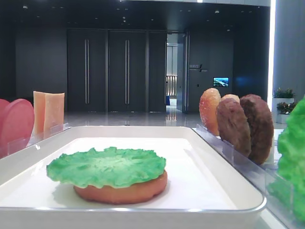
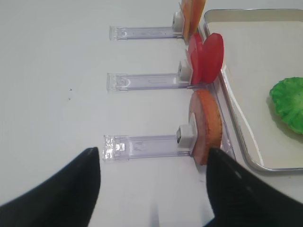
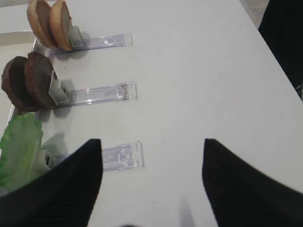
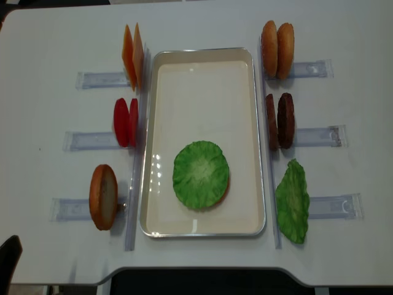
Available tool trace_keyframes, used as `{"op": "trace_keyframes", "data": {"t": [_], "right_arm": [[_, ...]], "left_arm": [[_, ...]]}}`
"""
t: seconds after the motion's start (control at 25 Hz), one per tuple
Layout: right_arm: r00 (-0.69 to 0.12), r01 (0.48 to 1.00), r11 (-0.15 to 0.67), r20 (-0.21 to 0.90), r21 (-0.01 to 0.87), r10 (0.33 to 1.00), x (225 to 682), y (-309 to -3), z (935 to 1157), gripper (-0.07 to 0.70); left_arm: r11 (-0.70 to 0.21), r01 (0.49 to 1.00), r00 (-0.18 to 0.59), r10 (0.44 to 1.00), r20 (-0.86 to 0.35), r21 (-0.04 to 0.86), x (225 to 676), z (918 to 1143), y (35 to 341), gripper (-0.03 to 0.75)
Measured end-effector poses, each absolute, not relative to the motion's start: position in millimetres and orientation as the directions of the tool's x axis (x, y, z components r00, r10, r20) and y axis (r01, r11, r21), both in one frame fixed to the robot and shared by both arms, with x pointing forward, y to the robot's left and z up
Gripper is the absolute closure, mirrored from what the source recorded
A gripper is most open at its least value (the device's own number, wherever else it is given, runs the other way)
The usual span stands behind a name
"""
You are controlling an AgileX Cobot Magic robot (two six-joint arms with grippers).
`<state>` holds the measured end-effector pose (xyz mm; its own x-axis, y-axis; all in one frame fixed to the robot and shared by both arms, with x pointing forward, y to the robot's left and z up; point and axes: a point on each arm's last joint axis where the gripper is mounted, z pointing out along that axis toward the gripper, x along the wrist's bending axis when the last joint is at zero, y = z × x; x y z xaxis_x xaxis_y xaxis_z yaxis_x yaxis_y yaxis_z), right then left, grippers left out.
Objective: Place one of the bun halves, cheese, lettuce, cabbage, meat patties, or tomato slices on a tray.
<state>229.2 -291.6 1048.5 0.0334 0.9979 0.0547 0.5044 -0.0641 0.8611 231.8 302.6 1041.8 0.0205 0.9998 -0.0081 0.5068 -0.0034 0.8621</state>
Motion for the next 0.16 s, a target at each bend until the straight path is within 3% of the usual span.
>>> {"op": "trace_keyframes", "data": {"t": [0.16], "right_arm": [[0.043, 0.505, -0.057, 0.041, 0.861, 0.998, 229.2, -292.9, 1048.4, 0.196]], "left_arm": [[-0.003, 0.507, 0.020, 1.000, -0.008, 0.862, 231.8, 1041.8, 302.6, 0.181]]}}
